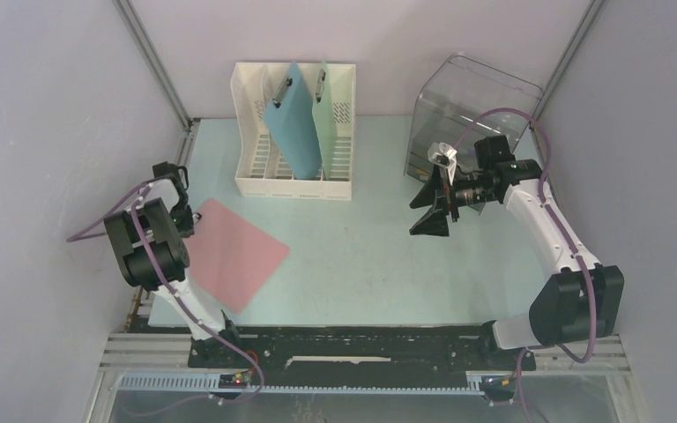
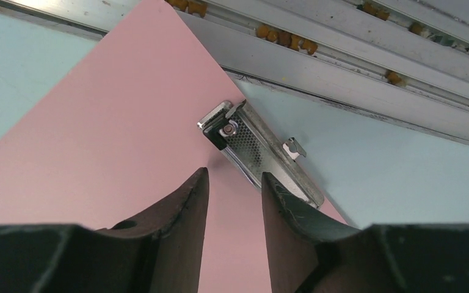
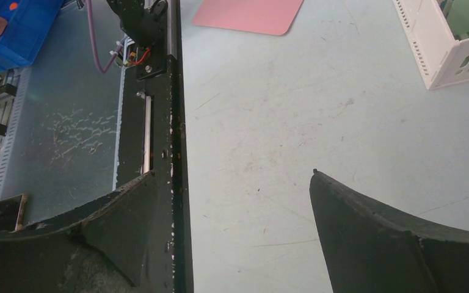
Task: Organize the desk
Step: Pick up the folder from the corner of the board.
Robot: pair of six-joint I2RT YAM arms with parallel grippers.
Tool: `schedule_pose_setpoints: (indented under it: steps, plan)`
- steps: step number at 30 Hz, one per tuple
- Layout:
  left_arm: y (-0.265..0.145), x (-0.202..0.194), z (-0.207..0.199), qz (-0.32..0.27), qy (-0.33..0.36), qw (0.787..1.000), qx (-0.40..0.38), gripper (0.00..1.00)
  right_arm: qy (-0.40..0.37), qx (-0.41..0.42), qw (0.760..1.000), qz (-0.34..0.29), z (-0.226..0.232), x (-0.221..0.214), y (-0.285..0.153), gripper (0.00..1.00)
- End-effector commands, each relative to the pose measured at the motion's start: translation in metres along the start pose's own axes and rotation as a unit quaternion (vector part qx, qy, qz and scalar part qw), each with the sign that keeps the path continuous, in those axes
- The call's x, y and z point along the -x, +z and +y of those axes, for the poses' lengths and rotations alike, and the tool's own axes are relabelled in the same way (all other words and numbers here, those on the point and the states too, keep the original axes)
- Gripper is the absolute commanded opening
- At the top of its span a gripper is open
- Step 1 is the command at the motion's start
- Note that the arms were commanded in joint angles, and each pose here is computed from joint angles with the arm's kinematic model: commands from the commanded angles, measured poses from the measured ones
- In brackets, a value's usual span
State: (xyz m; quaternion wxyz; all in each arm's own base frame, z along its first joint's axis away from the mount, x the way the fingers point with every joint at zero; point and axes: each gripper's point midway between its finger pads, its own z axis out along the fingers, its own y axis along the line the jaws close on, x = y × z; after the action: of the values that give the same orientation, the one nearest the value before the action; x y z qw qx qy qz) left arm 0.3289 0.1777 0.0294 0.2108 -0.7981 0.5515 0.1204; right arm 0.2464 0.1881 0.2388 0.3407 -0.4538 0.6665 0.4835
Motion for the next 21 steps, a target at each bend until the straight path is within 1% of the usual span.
schedule_pose_setpoints:
  steps: [1, 5, 12, 14, 17, 21]
  plan:
    - [-0.003, 0.005, 0.003, -0.001, -0.003, 0.999, 0.034, 0.43, -0.006, 0.004, 1.000, -0.008, 0.002, 0.004, -0.001, 1.00]
    - [-0.003, 0.007, 0.001, -0.005, 0.014, 0.999, 0.038, 0.43, -0.011, 0.003, 1.000, -0.011, 0.004, 0.006, -0.003, 1.00]
    - [0.001, 0.021, 0.007, -0.049, 0.041, 0.997, 0.044, 0.48, -0.016, 0.003, 1.000, -0.017, 0.007, 0.009, -0.005, 1.00]
    - [0.002, 0.022, 0.008, -0.051, 0.048, 0.997, 0.045, 0.46, -0.016, 0.003, 1.000, -0.018, 0.007, 0.009, -0.005, 1.00]
    - [0.002, 0.022, 0.007, -0.051, 0.052, 0.996, 0.044, 0.45, -0.016, 0.003, 1.000, -0.018, 0.007, 0.009, -0.006, 1.00]
    - [0.004, 0.022, 0.007, -0.054, 0.064, 0.996, 0.034, 0.39, -0.017, 0.002, 1.000, -0.023, 0.008, 0.011, -0.008, 1.00]
